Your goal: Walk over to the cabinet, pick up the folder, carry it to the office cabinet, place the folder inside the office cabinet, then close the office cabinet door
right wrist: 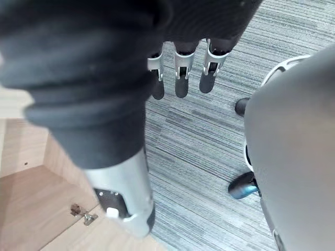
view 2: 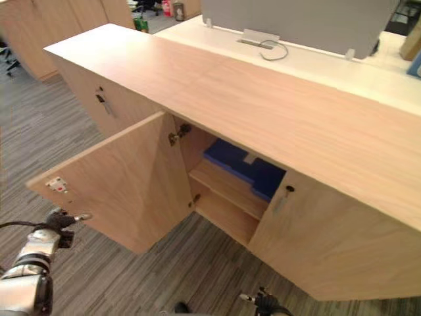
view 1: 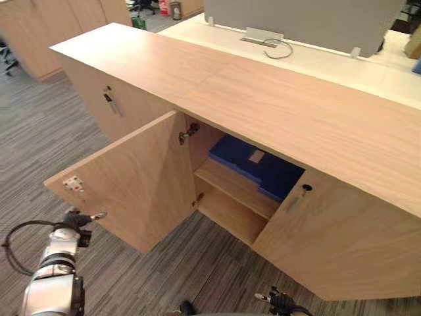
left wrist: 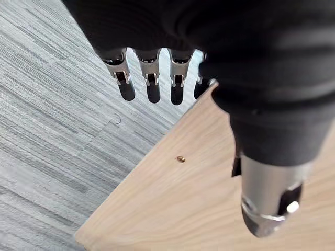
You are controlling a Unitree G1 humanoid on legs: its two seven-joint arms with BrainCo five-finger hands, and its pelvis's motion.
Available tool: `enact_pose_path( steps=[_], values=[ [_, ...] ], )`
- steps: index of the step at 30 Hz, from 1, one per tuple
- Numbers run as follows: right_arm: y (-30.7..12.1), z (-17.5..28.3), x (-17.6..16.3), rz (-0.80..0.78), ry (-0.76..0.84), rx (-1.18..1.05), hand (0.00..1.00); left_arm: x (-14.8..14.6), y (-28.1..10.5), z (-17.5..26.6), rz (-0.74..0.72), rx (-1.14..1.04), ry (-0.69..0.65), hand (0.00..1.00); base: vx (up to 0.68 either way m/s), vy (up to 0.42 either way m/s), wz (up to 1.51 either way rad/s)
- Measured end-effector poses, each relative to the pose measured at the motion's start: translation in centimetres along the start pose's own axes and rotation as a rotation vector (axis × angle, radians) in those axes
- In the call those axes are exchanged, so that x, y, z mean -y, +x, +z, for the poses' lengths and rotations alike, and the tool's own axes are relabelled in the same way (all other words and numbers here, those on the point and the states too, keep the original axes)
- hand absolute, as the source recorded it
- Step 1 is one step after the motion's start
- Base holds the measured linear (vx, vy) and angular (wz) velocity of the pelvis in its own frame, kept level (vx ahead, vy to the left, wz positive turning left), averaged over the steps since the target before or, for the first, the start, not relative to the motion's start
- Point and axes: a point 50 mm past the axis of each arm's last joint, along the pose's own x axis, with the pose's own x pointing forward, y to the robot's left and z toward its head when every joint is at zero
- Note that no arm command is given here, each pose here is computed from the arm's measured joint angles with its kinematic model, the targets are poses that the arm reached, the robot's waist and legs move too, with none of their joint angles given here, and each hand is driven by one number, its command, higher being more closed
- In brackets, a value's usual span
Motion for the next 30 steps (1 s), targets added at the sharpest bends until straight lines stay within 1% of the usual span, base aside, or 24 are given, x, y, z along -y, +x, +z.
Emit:
enact_pose_path(
  steps=[1, 2, 4, 5, 7, 8, 9, 10, 11, 12, 13, 14, 15, 16, 18, 19, 20, 22, 23, 25, 26, 27, 29, 30],
  values=[
    [0.0, 0.0, 0.0, -0.001, 0.000, -0.004, 0.00, 1.3, -0.2, -0.6, -0.036, -0.008, 0.063, 0.00, -0.05, 0.027, 0.20],
    [0.0, 0.0, 0.0, -0.001, 0.001, -0.004, 0.00, 2.1, -0.3, -1.0, -0.057, -0.011, 0.092, 0.00, -0.06, 0.039, 0.15],
    [0.0, -0.1, 0.1, -0.007, 0.011, -0.010, 0.00, 6.3, -1.3, -2.7, -0.169, -0.020, 0.181, 0.00, -0.07, 0.064, 0.14],
    [0.0, -0.1, 0.1, -0.007, 0.011, -0.011, 0.00, 7.5, -1.6, -3.1, -0.204, -0.026, 0.205, 0.00, -0.09, 0.080, 0.17],
    [0.0, -0.1, 0.0, -0.009, 0.012, -0.010, 0.00, 12.5, -3.6, -4.4, -0.369, 0.019, 0.382, 0.00, -0.10, 0.088, 0.17],
    [0.0, -0.1, 0.0, -0.012, 0.012, -0.010, 0.00, 14.0, -4.3, -4.4, -0.417, 0.050, 0.436, 0.00, -0.12, 0.094, 0.17],
    [0.0, -0.1, 0.0, -0.019, 0.012, -0.010, 0.00, 16.9, -5.9, -4.0, -0.514, 0.145, 0.544, 0.00, -0.10, 0.073, 0.14],
    [0.0, -0.1, -0.1, -0.021, 0.012, -0.009, 0.00, 18.2, -6.8, -3.6, -0.558, 0.200, 0.590, 0.00, -0.16, 0.095, 0.15],
    [0.1, 0.0, -0.3, -0.025, 0.013, -0.006, 0.00, 20.8, -8.8, -2.6, -0.667, 0.326, 0.676, 0.00, -0.13, 0.068, 0.14],
    [0.1, 0.1, -0.4, -0.031, 0.014, 0.001, 0.00, 22.8, -10.6, -1.8, -0.758, 0.426, 0.708, 0.00, -0.15, 0.072, 0.20],
    [0.1, 0.2, -0.5, -0.037, 0.014, 0.008, 0.00, 25.2, -13.3, -0.6, -0.886, 0.562, 0.716, 0.00, -0.10, 0.041, 0.19],
    [0.2, 0.2, -0.5, -0.041, 0.014, 0.009, 0.00, 26.3, -14.8, -0.1, -0.949, 0.628, 0.709, 0.00, -0.11, 0.046, 0.13],
    [0.2, 0.2, -0.6, -0.044, 0.015, 0.010, 0.00, 28.0, -17.8, 1.2, -1.068, 0.739, 0.663, 0.00, -0.10, 0.031, 0.04],
    [0.2, 0.1, -0.6, -0.046, 0.015, 0.009, 0.00, 29.0, -20.5, 2.5, -1.178, 0.824, 0.572, 0.00, -0.10, 0.022, 0.02],
    [0.2, 0.1, -0.6, -0.046, 0.013, 0.009, 0.00, 28.9, -22.8, 4.1, -1.265, 0.906, 0.450, 0.00, -0.09, -0.002, 0.07],
    [0.1, 0.1, -0.5, -0.047, 0.010, 0.008, 0.00, 28.3, -24.0, 5.2, -1.327, 0.935, 0.306, 0.00, -0.05, -0.008, 0.13],
    [0.1, 0.1, -0.5, -0.047, 0.005, 0.007, 0.00, 28.0, -24.1, 5.3, -1.345, 0.921, 0.246, 0.00, -0.04, -0.017, 0.15],
    [0.1, -0.1, -0.3, -0.046, -0.013, 0.002, 0.00, 27.6, -23.3, 4.9, -1.370, 0.797, 0.065, 0.00, -0.02, -0.024, 0.07],
    [0.1, -0.1, -0.3, -0.042, -0.028, 0.001, 0.00, 27.5, -22.8, 4.6, -1.361, 0.759, 0.027, 0.00, 0.00, 0.000, 0.00],
    [0.1, -0.1, -0.4, -0.035, -0.048, 0.000, 0.00, 26.6, -20.2, 3.2, -1.261, 0.584, -0.174, 0.00, 0.04, -0.029, -0.02],
    [0.0, -0.3, -0.4, -0.033, -0.052, -0.004, 0.00, 25.7, -17.7, 2.0, -1.135, 0.449, -0.335, 0.00, 0.05, -0.031, 0.01],
    [0.1, -0.3, -0.5, -0.027, -0.071, -0.003, 0.00, 24.9, -16.0, 1.1, -1.030, 0.359, -0.446, 0.00, 0.06, -0.037, 0.04],
    [0.1, -0.3, -0.6, -0.024, -0.083, -0.004, 0.00, 23.5, -13.4, -0.7, -0.855, 0.233, -0.573, 0.00, 0.05, -0.038, 0.03],
    [0.1, -0.3, -0.6, -0.024, -0.082, -0.004, 0.00, 22.2, -11.8, -2.8, -0.742, 0.140, -0.595, 0.00, 0.05, -0.039, 0.00]
  ],
)
